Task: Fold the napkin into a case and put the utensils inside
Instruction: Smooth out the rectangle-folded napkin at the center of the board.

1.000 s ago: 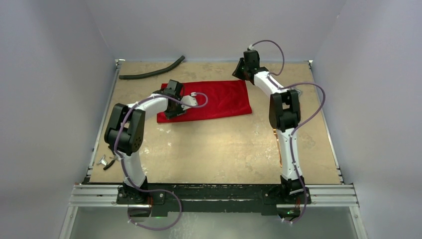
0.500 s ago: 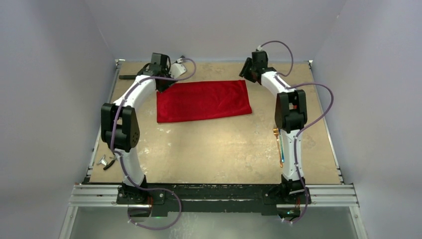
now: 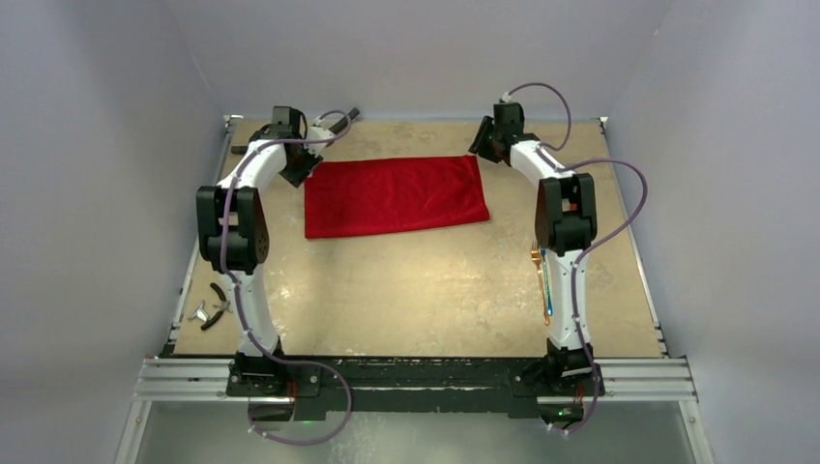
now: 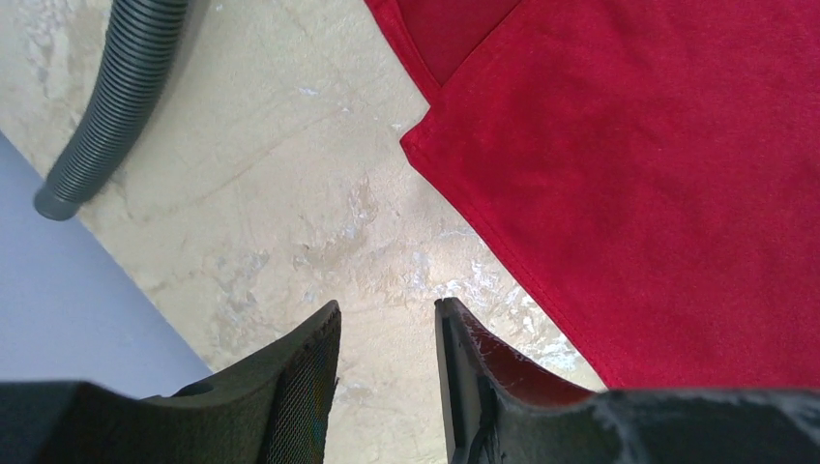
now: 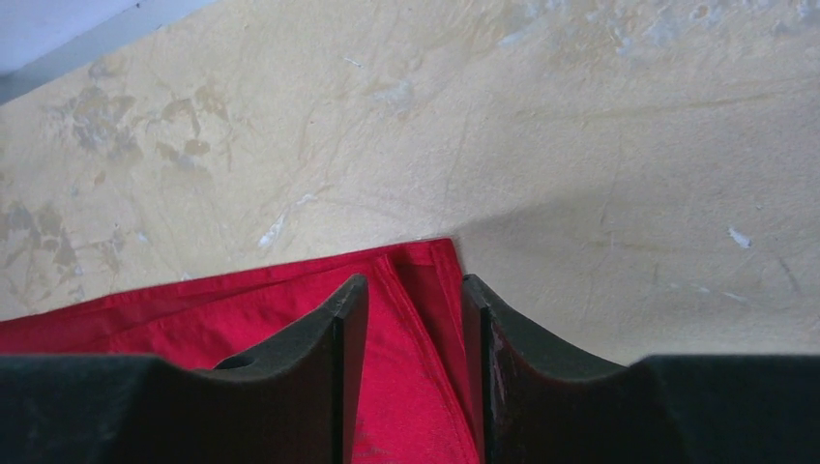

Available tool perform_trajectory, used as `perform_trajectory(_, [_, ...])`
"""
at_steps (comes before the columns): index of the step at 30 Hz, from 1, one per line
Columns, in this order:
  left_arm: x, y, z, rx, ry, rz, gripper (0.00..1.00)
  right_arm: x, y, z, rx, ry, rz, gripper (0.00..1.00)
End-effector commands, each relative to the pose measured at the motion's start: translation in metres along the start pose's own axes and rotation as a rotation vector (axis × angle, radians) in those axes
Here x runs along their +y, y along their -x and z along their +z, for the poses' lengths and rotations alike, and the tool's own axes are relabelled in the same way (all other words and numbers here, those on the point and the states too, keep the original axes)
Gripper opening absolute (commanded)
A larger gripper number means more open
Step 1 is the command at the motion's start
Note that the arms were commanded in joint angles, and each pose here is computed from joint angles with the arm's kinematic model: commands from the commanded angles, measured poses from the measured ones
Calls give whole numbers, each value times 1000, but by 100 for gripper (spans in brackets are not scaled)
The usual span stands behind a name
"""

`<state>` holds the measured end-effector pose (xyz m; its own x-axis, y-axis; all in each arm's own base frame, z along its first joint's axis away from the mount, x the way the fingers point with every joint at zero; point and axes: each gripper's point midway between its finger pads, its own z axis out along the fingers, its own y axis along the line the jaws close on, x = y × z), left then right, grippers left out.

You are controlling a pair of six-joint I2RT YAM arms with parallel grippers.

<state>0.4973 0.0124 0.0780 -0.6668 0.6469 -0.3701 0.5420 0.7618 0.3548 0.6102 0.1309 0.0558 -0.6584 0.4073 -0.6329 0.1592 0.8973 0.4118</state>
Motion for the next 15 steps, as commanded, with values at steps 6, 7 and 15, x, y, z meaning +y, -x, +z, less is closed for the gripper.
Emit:
perform_trajectory(6, [-2, 19, 10, -50, -73, -114, 40, 15, 4, 3, -24, 43, -45, 43])
perform_trajectory(7, [-3, 19, 12, -49, -82, -118, 40, 15, 2, 5, -20, 43, -48, 43])
perform_trajectory(15, [-11, 14, 30, -17, -106, -146, 41, 19, -15, 15, 9, 43, -57, 40])
